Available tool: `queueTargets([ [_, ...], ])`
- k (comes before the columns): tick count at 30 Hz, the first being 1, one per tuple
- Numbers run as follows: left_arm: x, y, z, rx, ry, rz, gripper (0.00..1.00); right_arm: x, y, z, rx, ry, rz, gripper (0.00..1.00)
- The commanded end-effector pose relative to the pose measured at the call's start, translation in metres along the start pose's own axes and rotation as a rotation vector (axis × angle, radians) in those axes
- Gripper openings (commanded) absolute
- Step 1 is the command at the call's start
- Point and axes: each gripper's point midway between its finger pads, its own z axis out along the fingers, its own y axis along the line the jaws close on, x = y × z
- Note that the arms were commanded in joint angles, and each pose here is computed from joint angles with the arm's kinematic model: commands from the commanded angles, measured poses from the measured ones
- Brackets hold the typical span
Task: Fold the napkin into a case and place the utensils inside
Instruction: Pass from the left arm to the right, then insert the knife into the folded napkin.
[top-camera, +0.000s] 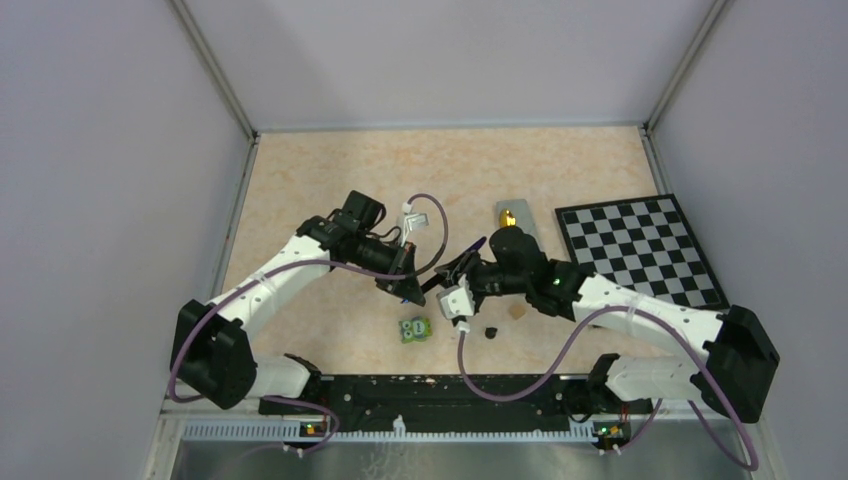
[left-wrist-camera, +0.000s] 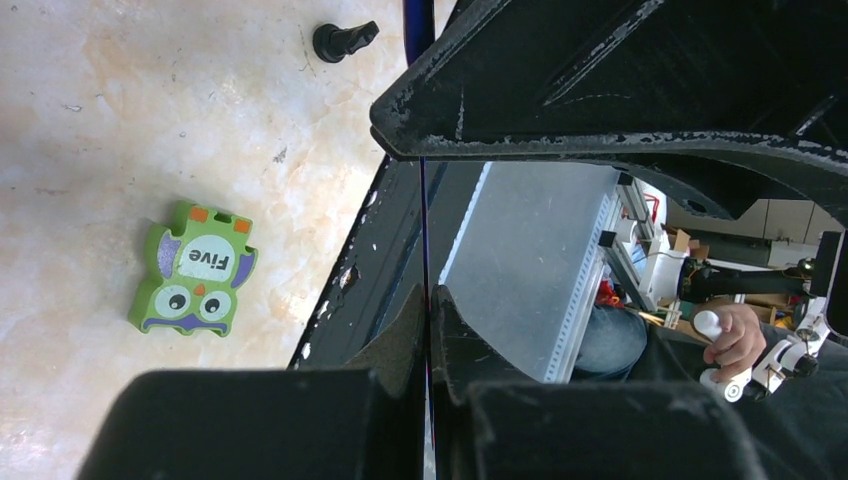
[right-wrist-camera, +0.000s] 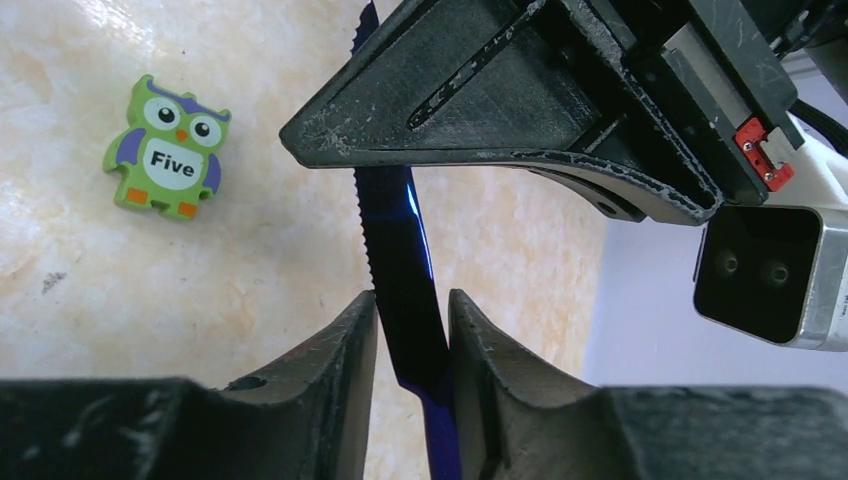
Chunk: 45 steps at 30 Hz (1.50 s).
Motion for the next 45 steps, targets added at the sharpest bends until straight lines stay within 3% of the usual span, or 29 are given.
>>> queueTargets([
  [1, -0.004, -0.011, -0.001, 0.058, -0.01, 0.063, 0.0, -0.012, -0.021, 0.001, 0.042, -0.024, -0.038, 0.29],
  [7, -0.005, -0.013, -0.001, 0.067, -0.01, 0.067, 0.0, -0.009, -0.021, 0.003, 0.042, -0.001, -0.042, 0.03],
  [9, -0.008, -0.014, -0.003, 0.058, -0.014, 0.07, 0.04, -0.005, -0.021, 0.003, 0.051, 0.015, -0.035, 0.0],
  [12, -0.02, -0.009, -0.009, -0.014, -0.059, 0.075, 0.44, 0.006, -0.025, 0.001, 0.129, 0.057, 0.042, 0.0],
  [13, -0.029, -0.004, -0.016, -0.05, -0.101, 0.071, 0.52, 0.01, -0.027, 0.0, 0.16, 0.068, 0.077, 0.0],
  [17, -0.067, 0.032, -0.067, -0.193, -0.345, -0.046, 0.63, 0.041, -0.047, -0.022, 0.357, 0.057, 0.416, 0.0],
  [18, -0.074, 0.045, -0.086, -0.23, -0.428, -0.106, 0.8, 0.053, -0.055, -0.03, 0.425, 0.049, 0.526, 0.0],
  [20, -0.082, 0.062, -0.111, -0.262, -0.574, -0.209, 0.87, 0.081, -0.069, -0.052, 0.593, 0.054, 0.709, 0.0],
  [24, -0.094, 0.041, -0.1, -0.101, -0.742, -0.176, 0.87, 0.163, -0.097, -0.117, 1.071, 0.201, 1.057, 0.0],
  [29, -0.107, -0.004, -0.045, -0.043, -0.786, -0.004, 0.86, 0.231, -0.12, -0.146, 1.249, 0.382, 1.251, 0.0],
  [33, -0.105, -0.025, 0.018, 0.031, -0.691, 0.054, 0.78, 0.279, -0.121, -0.135, 1.229, 0.434, 1.39, 0.0],
  [40, -0.114, -0.026, 0.103, 0.046, -0.565, 0.147, 0.59, 0.313, -0.114, -0.114, 1.195, 0.463, 1.4, 0.0],
  [43, -0.114, -0.02, 0.13, 0.1, -0.507, 0.129, 0.4, 0.321, -0.108, -0.107, 1.169, 0.466, 1.39, 0.0],
  [45, -0.114, -0.014, 0.147, 0.126, -0.477, 0.113, 0.36, 0.326, -0.103, -0.105, 1.168, 0.474, 1.397, 0.0],
])
